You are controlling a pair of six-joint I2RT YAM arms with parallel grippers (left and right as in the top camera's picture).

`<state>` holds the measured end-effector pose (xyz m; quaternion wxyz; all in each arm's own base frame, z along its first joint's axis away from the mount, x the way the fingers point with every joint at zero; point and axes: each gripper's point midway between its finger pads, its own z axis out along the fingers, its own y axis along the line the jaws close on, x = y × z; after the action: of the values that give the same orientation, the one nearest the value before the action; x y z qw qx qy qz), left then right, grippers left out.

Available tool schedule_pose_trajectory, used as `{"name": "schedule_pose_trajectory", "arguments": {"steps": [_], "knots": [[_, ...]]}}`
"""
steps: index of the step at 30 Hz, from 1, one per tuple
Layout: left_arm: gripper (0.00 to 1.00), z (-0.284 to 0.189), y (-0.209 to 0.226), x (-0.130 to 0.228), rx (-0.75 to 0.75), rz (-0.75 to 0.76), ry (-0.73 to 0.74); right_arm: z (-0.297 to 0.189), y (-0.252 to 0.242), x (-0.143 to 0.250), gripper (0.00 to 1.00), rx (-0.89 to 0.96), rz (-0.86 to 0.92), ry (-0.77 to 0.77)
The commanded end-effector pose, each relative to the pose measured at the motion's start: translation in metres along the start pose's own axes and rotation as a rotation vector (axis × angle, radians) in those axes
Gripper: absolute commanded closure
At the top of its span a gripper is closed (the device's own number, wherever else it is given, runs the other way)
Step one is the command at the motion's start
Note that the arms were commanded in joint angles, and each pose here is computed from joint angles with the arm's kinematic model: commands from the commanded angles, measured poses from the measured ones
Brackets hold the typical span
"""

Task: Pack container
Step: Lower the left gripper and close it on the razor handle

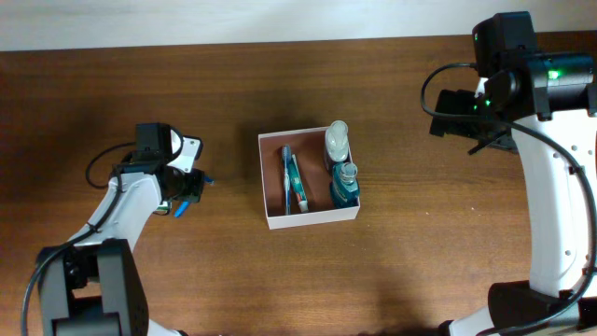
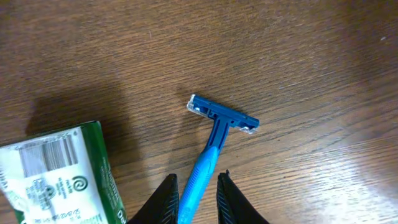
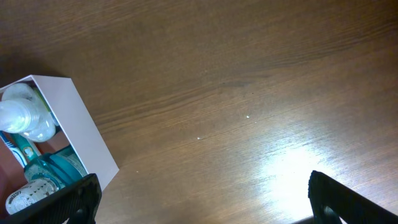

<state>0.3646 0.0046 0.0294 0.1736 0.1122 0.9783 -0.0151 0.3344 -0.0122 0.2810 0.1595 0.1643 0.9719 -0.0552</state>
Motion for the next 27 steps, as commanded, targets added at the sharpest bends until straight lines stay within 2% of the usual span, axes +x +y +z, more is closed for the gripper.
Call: {"name": "schedule_pose_trajectory", "arguments": {"steps": [1, 10, 12, 16, 27], "knots": [[0.78, 0.017, -0.004, 0.013, 0.038, 0.031, 0.047, -0.002, -0.004, -0.003, 0.02, 0.013, 0.005, -0.014], [0.78, 0.033, -0.009, 0.021, 0.074, 0.050, 0.083, -0.002, -0.004, -0.003, 0.02, 0.013, 0.005, -0.014], [0.74, 0.033, -0.009, 0.021, 0.074, 0.050, 0.083, -0.002, -0.004, -0.003, 0.02, 0.013, 0.005, -0.014], [0.74, 0.033, -0.009, 0.022, 0.075, 0.049, 0.084, -0.002, -0.004, -0.003, 0.02, 0.013, 0.005, -0.014], [0.80, 0.032, -0.010, 0.025, 0.075, -0.028, 0.100, -0.002, -0.004, -0.003, 0.02, 0.013, 0.005, -0.014]]}}
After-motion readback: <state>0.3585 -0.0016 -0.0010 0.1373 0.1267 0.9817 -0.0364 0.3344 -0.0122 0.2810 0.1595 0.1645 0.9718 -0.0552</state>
